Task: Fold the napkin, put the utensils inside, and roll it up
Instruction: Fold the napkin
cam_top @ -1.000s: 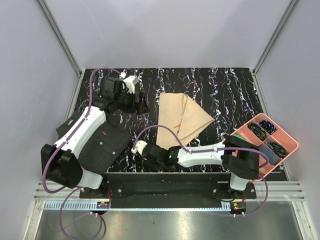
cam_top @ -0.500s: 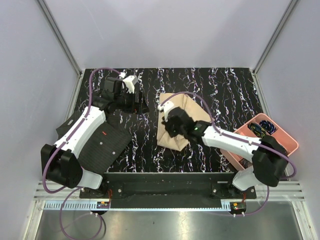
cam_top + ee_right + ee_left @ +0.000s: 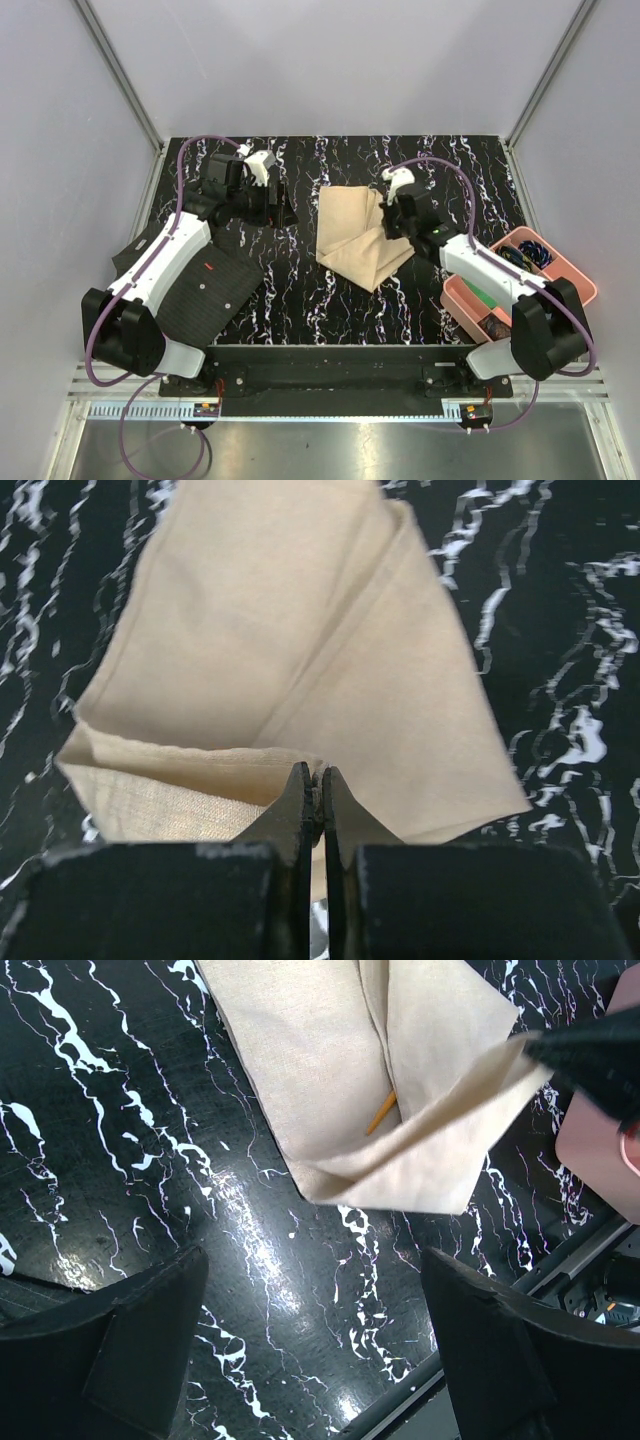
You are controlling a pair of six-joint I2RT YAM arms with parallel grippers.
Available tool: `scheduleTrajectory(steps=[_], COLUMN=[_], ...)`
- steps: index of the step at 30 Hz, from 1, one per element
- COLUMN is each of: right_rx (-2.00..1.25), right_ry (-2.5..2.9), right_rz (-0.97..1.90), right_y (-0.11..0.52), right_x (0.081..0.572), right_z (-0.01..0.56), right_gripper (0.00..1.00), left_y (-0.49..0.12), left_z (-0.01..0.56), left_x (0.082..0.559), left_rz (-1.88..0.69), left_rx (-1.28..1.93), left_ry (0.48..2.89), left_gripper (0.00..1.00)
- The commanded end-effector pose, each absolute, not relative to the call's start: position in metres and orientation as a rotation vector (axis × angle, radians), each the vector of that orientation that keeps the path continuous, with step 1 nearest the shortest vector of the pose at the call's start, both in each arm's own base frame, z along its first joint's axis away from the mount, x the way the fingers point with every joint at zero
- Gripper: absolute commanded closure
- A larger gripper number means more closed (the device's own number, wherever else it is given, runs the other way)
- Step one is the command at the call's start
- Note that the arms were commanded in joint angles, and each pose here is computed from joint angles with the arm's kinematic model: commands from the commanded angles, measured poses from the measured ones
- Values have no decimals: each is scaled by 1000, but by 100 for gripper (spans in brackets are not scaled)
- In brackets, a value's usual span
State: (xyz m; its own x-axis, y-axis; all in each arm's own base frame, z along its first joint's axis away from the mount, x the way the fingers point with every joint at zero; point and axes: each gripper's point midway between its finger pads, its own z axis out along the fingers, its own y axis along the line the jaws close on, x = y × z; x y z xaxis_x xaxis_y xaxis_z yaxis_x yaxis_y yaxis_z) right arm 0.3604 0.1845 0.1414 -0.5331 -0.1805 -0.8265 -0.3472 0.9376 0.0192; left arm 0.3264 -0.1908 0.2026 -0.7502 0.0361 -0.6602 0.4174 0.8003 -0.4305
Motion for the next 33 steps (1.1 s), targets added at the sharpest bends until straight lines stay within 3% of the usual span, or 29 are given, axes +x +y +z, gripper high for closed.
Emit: scheduleTrajectory(steps=[1,16,33], right_rx=[-284,-25,153], right_ry=[2088,2203,2311], right_rz=[203,105,-51], right_y=[162,94,59], right_x=[390,431,432], right_z=[152,108,81], right_gripper=[100,100,100], left_y=[-196,-196,-197], left_z=[212,209,207], left_x=[329,330,330], left_rz=[-804,-810,-815], left_rx=[342,338,340], left_ry=[2282,2293,2298], left_gripper=[10,10,10])
